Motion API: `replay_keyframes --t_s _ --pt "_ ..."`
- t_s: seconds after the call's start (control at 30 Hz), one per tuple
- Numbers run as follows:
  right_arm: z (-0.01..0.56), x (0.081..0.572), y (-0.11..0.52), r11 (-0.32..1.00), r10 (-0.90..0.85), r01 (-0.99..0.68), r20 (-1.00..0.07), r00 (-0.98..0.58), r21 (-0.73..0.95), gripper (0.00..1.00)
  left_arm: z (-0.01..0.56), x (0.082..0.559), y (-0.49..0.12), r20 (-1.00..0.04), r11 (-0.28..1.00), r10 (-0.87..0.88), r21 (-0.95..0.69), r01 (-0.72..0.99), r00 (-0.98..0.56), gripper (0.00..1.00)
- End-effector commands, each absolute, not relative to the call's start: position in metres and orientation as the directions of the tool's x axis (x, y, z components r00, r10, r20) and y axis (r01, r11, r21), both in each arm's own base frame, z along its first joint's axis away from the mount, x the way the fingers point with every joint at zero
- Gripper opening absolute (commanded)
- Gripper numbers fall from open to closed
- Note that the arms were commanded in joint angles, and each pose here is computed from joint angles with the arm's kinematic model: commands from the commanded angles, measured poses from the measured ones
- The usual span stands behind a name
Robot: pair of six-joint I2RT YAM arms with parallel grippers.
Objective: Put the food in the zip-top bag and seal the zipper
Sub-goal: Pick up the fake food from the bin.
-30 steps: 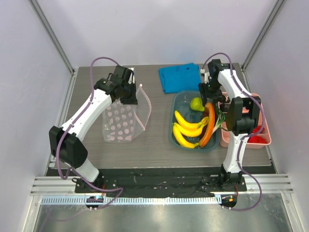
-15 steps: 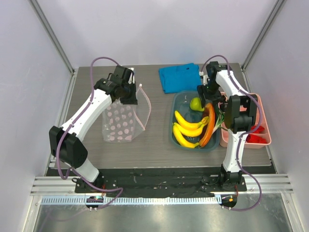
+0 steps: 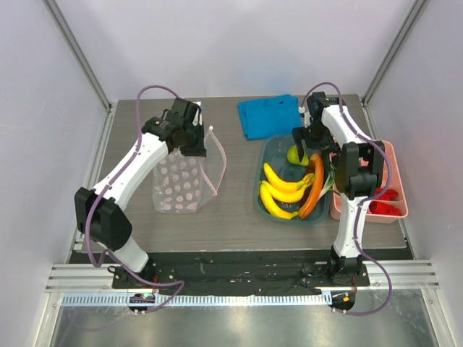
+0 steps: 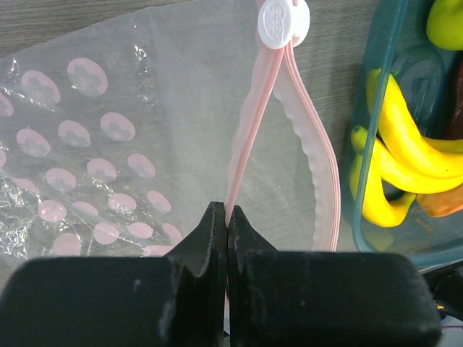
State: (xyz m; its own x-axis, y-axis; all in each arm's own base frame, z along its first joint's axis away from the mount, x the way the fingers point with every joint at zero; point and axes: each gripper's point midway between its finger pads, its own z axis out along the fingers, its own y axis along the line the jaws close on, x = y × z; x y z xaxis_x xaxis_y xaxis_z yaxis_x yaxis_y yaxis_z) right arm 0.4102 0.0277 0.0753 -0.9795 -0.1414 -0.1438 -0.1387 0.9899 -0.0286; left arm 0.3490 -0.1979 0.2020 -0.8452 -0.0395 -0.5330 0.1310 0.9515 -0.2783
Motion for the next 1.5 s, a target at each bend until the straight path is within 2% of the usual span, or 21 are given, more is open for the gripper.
replay_keyframes --t_s 0.0,0.03,0.07,0.13,0.17,0.2,0.27,0.33,0.37,0.4,0.7,1.03,1.17,1.3,1.43,1.47 --pt "0.090 0.420 0.017 0.992 -0.112 -0.099 -0.203 -0.973 -0.076 0.85 0.219 0.358 -0.205 -0.576 0.941 -0.048 -0.300 0.156 -0.816 0.00" --pt "0.085 0.418 0.021 0.992 -0.115 -0.105 -0.190 -0.975 -0.062 0.80 0.218 0.359 -0.204 -0.577 0.941 -0.048 -0.299 0.156 -0.815 0.00" --pt "0.083 0.416 0.022 0.993 -0.116 -0.108 -0.183 -0.976 -0.050 0.67 0.218 0.359 -0.204 -0.577 0.941 -0.048 -0.299 0.156 -0.815 0.00" --pt "0.079 0.412 0.027 0.994 -0.113 -0.111 -0.167 -0.979 -0.019 0.55 0.220 0.360 -0.205 -0.579 0.940 -0.051 -0.303 0.157 -0.814 0.00" --pt "0.079 0.412 0.033 0.993 -0.113 -0.117 -0.167 -0.979 0.016 0.44 0.219 0.360 -0.205 -0.581 0.941 -0.050 -0.300 0.157 -0.813 0.00" --pt "0.080 0.411 0.035 0.993 -0.113 -0.119 -0.166 -0.980 0.028 0.40 0.220 0.360 -0.204 -0.582 0.942 -0.048 -0.298 0.157 -0.812 0.00" --pt "0.091 0.416 0.039 0.991 -0.111 -0.122 -0.198 -0.974 0.048 0.27 0.220 0.361 -0.203 -0.584 0.944 -0.048 -0.292 0.155 -0.810 0.00" --pt "0.104 0.421 0.040 0.990 -0.109 -0.126 -0.226 -0.968 0.062 0.19 0.221 0.361 -0.203 -0.588 0.944 -0.049 -0.292 0.155 -0.807 0.00" --pt "0.109 0.422 0.041 0.989 -0.107 -0.129 -0.238 -0.965 0.077 0.07 0.221 0.361 -0.202 -0.588 0.944 -0.051 -0.292 0.153 -0.807 0.00" --pt "0.121 0.425 0.041 0.988 -0.104 -0.130 -0.263 -0.959 0.084 0.01 0.221 0.361 -0.202 -0.587 0.944 -0.052 -0.292 0.152 -0.808 0.00" --pt "0.202 0.424 0.039 0.977 -0.052 -0.133 -0.418 -0.907 0.166 0.01 0.237 0.364 -0.199 -0.613 0.945 -0.083 -0.298 0.133 -0.785 0.00" --pt "0.273 0.401 0.034 0.976 -0.102 -0.194 -0.588 -0.802 0.096 0.01 0.248 0.366 -0.192 -0.637 0.950 -0.125 -0.297 0.093 -0.761 0.00" --pt "0.306 0.397 0.032 0.978 -0.101 -0.198 -0.683 -0.724 0.065 0.01 0.253 0.368 -0.192 -0.641 0.946 -0.146 -0.313 0.083 -0.753 0.00" --pt "0.359 0.402 0.033 0.980 -0.070 -0.190 -0.820 -0.568 0.049 0.01 0.262 0.372 -0.190 -0.652 0.940 -0.183 -0.334 0.063 -0.736 0.00" --pt "0.399 0.412 0.044 0.975 0.016 -0.194 -0.898 -0.441 0.112 0.01 0.274 0.377 -0.189 -0.675 0.934 -0.220 -0.354 0.048 -0.704 0.00" --pt "0.412 0.418 0.049 0.968 0.086 -0.184 -0.910 -0.405 0.173 0.01 0.277 0.378 -0.191 -0.679 0.929 -0.231 -0.367 0.049 -0.697 0.00"
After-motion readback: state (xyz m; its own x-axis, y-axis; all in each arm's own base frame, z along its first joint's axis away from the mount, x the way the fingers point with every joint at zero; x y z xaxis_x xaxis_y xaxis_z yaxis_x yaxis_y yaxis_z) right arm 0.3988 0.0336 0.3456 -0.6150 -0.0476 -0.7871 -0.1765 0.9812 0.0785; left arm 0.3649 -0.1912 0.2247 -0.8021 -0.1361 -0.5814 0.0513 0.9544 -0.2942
